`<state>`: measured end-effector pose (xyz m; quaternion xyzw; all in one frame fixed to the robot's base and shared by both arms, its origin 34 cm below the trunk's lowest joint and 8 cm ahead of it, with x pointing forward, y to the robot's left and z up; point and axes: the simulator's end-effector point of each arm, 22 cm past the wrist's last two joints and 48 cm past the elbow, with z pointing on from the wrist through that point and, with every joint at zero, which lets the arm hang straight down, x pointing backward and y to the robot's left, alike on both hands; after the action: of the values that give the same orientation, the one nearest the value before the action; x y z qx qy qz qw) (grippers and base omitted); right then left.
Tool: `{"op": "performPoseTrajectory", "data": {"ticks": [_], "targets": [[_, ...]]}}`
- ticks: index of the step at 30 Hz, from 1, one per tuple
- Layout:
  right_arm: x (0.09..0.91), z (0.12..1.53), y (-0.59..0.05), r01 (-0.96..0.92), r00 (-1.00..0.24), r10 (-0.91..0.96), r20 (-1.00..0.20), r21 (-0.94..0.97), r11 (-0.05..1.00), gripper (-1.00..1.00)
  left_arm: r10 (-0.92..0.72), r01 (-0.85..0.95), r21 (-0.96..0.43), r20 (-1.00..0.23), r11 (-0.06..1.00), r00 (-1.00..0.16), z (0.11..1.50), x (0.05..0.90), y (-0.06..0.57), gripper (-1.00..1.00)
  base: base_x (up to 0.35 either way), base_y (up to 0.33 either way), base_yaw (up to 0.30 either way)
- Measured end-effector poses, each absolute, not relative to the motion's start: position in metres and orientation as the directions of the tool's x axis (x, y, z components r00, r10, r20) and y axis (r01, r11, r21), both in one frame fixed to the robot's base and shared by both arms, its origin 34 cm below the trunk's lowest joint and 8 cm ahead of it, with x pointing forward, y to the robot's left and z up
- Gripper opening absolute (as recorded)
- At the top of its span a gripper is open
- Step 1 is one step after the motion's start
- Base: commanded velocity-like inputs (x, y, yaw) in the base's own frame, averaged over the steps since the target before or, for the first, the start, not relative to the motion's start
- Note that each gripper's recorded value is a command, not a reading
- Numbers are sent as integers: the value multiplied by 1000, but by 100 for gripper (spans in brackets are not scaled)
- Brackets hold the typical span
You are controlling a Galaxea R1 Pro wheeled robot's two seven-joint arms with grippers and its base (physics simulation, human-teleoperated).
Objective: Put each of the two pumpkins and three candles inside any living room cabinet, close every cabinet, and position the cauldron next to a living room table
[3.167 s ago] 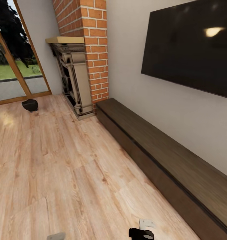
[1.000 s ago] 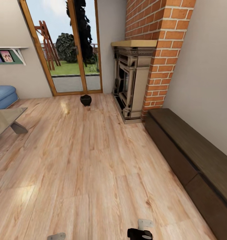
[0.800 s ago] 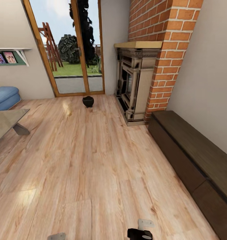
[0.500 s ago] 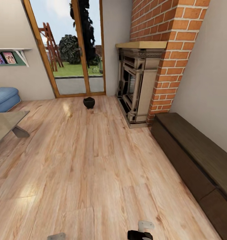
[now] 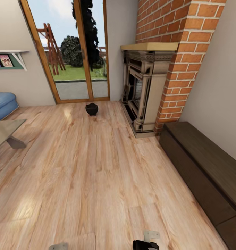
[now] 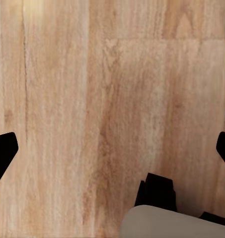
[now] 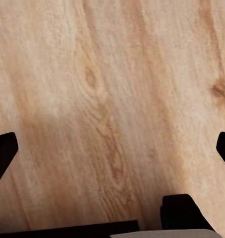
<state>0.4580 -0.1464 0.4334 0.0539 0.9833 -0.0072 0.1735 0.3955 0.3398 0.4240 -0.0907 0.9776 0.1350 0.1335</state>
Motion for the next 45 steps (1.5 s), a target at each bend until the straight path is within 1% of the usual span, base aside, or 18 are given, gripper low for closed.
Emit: {"op": "performPoseTrajectory", "data": {"ticks": [7, 32, 45], "targets": [[457, 433, -146, 108, -934, 104, -341, 6, 994, 100, -141, -213, 240, -286, 947, -948, 424, 396, 340, 100, 325, 35, 0], [457, 433, -147, 108, -935, 103, -340, 4, 994, 100, -141, -213, 240, -285, 947, -948, 424, 395, 340, 100, 325, 123, 0], [457, 434, -149, 115, -926, 109, -361, 5, 993, 100, -141, -213, 240, -285, 947, -948, 424, 395, 340, 100, 325, 12, 0]]}}
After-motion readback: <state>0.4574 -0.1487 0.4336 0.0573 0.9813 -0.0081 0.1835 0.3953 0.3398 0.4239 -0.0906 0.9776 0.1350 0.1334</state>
